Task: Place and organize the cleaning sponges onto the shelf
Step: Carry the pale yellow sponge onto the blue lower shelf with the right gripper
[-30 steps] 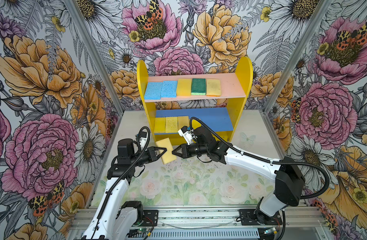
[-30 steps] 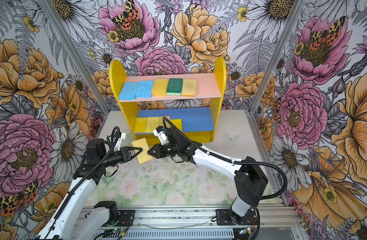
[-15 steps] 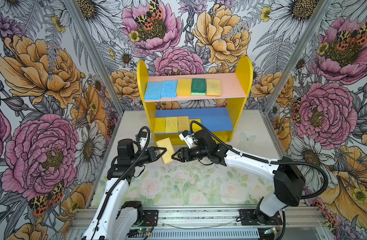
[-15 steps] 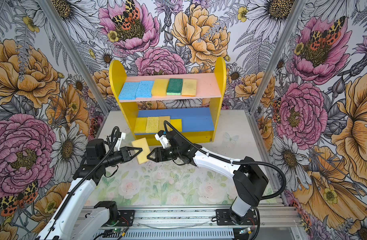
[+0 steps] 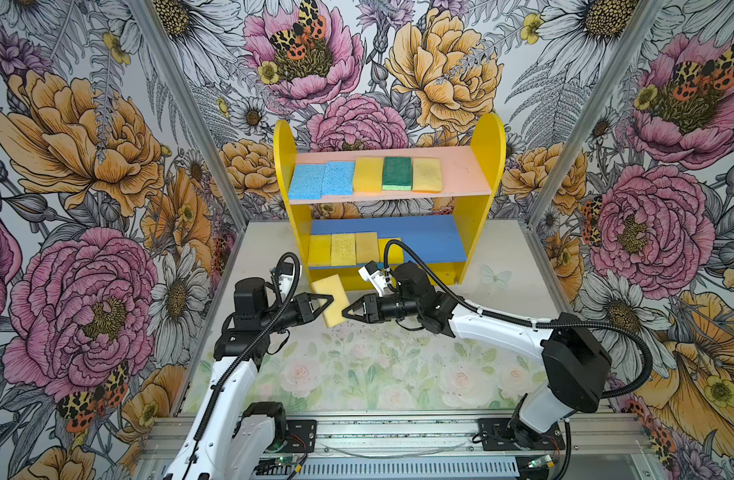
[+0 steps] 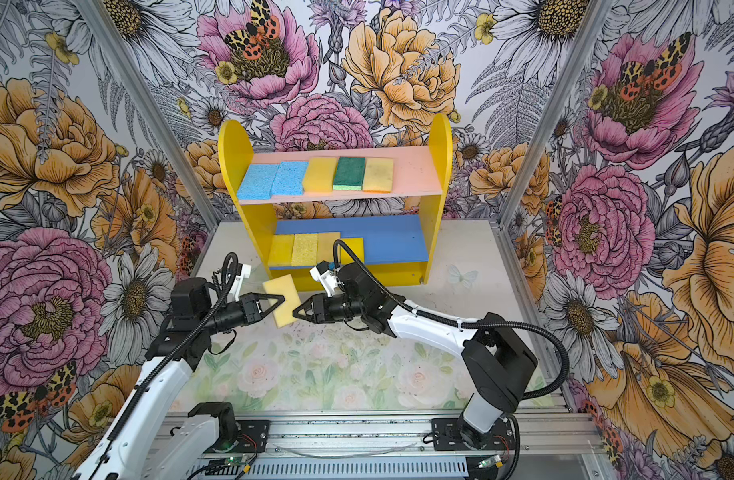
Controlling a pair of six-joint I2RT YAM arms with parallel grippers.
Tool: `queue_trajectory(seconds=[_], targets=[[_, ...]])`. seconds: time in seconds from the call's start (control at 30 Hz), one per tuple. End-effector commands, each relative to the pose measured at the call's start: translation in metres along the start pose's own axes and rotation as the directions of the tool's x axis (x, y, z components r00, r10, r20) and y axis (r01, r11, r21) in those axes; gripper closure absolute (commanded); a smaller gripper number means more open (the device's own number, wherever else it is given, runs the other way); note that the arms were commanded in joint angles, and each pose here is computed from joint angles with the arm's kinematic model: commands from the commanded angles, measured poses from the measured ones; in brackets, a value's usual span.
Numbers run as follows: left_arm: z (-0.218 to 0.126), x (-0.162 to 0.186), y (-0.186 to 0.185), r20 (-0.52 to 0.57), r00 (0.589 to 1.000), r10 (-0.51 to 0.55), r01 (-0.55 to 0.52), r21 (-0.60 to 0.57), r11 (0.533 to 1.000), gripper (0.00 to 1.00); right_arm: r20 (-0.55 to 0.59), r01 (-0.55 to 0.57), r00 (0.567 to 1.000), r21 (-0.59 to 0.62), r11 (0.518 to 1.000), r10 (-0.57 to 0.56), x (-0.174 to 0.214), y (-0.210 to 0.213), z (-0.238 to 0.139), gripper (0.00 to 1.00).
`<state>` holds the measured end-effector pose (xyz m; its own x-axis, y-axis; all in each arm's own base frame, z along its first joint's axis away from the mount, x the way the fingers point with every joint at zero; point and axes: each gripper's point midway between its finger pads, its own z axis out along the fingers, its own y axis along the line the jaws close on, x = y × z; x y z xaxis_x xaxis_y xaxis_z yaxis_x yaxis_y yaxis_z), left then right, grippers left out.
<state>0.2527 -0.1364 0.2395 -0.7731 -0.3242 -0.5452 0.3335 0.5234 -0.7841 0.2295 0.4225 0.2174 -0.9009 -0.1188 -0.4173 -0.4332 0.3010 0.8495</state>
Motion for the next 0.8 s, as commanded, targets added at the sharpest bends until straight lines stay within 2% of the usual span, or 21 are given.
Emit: queue_trajectory(seconds=[0.0, 0.1, 0.17, 0.23, 0.33, 0.4, 0.47, 0.77], targets=[[-0.001, 0.001, -0.005, 0.001, 1.0, 0.018, -0.018, 0.031, 0.999, 0.9, 0.03, 0.034, 0.999, -0.04, 0.999, -0.032, -0.006, 0.016, -0.009, 0.74], [-0.001, 0.0, -0.005, 0.003, 1.0, 0.017, -0.018, 0.027, 0.999, 0.89, 0.025, 0.033, 0.999, -0.029, 0.999, -0.033, -0.006, 0.016, -0.009, 0.83], [-0.001, 0.0, -0.004, 0.003, 1.0, 0.017, -0.017, 0.025, 1.0, 0.83, 0.023, 0.041, 0.999, -0.011, 0.999, -0.041, -0.006, 0.015, -0.011, 0.86], [-0.001, 0.0, -0.003, 0.002, 1.0, 0.012, -0.012, 0.022, 1.0, 0.65, 0.034, 0.046, 0.998, 0.01, 0.999, -0.046, -0.008, 0.013, -0.013, 0.89], [-0.001, 0.0, -0.002, 0.002, 1.0, 0.012, -0.012, 0.015, 1.0, 0.26, 0.058, 0.026, 0.998, 0.044, 0.999, -0.029, -0.012, 0.004, -0.018, 0.91], [-0.002, -0.001, -0.002, 0.007, 1.0, 0.02, -0.02, 0.007, 1.0, 0.03, 0.081, -0.005, 0.997, 0.09, 0.996, -0.002, -0.019, -0.009, -0.023, 0.93], [-0.003, -0.001, -0.004, 0.013, 0.999, 0.033, -0.033, 0.006, 0.999, 0.01, 0.099, -0.021, 0.995, 0.13, 0.991, 0.008, -0.025, -0.017, -0.031, 0.95], [-0.012, -0.005, 0.001, 0.051, 0.996, 0.072, -0.068, -0.079, 0.995, 0.01, 0.317, -0.129, 0.948, 0.295, 0.947, 0.031, -0.068, -0.068, -0.109, 0.95]])
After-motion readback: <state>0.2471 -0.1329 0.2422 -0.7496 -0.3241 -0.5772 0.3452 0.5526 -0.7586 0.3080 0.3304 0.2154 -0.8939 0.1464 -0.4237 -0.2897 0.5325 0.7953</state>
